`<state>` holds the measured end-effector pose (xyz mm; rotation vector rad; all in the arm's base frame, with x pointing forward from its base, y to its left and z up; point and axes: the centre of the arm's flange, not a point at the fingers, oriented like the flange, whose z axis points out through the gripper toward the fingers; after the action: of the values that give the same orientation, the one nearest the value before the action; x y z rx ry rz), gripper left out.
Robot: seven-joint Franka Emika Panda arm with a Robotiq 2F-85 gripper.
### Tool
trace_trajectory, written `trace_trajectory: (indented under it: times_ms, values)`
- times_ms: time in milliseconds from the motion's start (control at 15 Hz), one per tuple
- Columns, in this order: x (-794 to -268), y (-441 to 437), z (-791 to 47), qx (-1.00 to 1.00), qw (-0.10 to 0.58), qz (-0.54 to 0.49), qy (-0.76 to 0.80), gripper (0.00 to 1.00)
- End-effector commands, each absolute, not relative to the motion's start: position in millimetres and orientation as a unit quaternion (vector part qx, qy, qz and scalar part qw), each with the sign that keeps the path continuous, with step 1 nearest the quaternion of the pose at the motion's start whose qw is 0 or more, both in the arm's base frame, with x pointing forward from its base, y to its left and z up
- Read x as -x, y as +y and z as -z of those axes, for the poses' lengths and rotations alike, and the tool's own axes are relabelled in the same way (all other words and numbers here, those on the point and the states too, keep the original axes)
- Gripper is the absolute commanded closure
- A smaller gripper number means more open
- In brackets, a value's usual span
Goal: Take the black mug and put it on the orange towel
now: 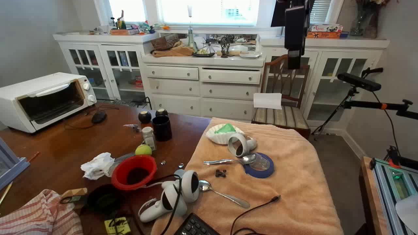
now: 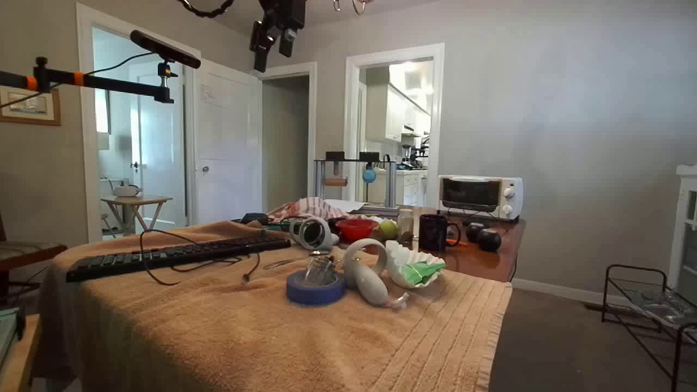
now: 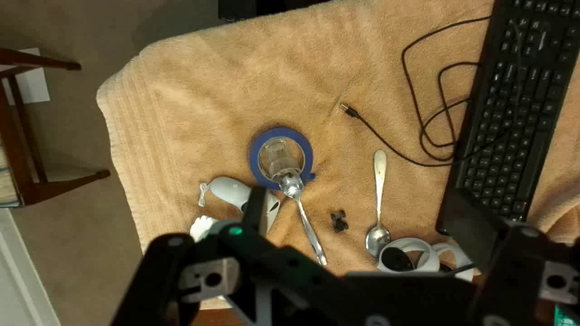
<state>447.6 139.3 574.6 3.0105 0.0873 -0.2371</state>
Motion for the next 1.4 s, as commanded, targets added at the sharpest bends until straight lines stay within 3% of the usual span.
trace_trajectory:
  times_ms: [0, 533, 1333]
  values:
    - [-447.6, 139.3, -574.6, -0.995, 0.060, 0.078, 0.029, 0.00]
    - [-450.0, 142.6, -572.6, -0.995, 0.064, 0.079, 0.023, 0.00]
    - [-603.0, 190.9, -541.1, -0.980, 0.001, 0.035, -0.196, 0.00]
